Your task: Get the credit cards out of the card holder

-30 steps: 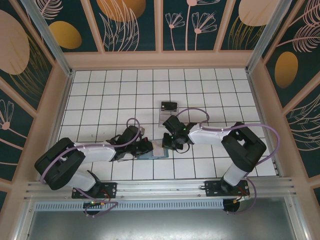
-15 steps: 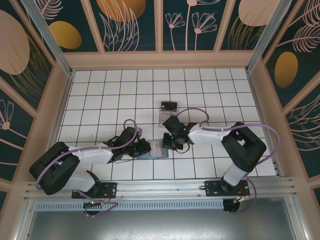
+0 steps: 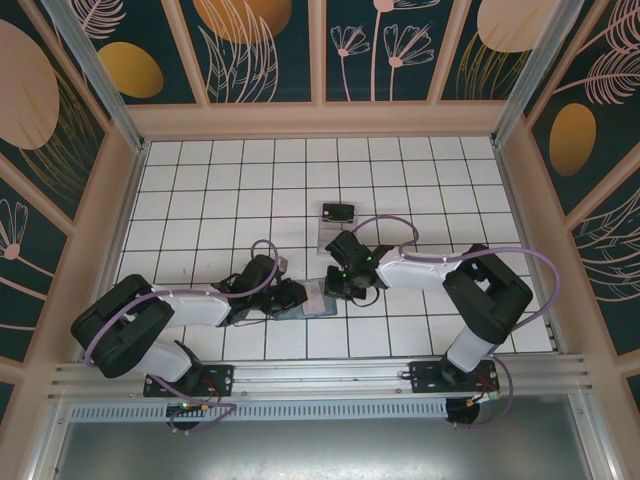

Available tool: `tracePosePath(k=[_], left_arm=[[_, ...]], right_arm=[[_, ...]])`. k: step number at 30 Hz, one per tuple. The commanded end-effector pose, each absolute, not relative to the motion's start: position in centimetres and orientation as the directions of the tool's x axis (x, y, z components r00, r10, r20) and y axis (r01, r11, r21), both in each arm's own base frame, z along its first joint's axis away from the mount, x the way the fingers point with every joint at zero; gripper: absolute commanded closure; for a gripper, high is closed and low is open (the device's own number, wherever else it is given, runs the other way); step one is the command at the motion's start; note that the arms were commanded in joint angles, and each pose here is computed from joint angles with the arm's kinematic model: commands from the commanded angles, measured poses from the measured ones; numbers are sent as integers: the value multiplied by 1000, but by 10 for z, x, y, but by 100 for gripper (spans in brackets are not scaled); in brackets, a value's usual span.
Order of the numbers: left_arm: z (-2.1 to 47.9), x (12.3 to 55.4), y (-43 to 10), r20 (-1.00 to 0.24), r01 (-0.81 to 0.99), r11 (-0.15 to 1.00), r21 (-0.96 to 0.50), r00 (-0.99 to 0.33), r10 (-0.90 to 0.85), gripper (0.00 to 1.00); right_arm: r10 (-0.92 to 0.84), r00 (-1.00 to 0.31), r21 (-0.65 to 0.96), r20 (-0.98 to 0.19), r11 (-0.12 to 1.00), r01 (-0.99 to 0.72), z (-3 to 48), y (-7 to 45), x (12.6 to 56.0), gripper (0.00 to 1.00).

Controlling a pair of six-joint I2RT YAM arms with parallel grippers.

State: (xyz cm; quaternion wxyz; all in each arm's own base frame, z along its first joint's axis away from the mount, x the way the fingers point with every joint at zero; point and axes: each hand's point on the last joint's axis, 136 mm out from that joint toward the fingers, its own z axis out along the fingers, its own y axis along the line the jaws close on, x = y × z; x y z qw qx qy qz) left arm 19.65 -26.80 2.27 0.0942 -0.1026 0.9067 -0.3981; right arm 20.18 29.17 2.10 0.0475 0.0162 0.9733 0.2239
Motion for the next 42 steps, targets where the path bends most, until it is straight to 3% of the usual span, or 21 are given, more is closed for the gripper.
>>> tracePosePath(k=[1,6,26,37,42], left_arm=[[16,189,-268,-58,-127,654,-746,-965,-255,82],[15,188,-264,-63,-133,669,-732,-963,-260,89],[34,187,-238,-166,-59,795,-604,-966,-198,95],[61,196,-239,-275,143,861,-488,-961,4,100],[91,206,-250,-415,351,819,-454,-897,154,100]], right_arm=[[50,-998,357,-41,934,33,6,273,187,87],[52,-998,351,-41,936,34,5,271,187,87],[64,-996,345,-66,938,37,12,267,191,86],[50,-994,363,-95,932,12,24,273,196,86],[50,-990,387,-131,922,-5,37,275,201,86]])
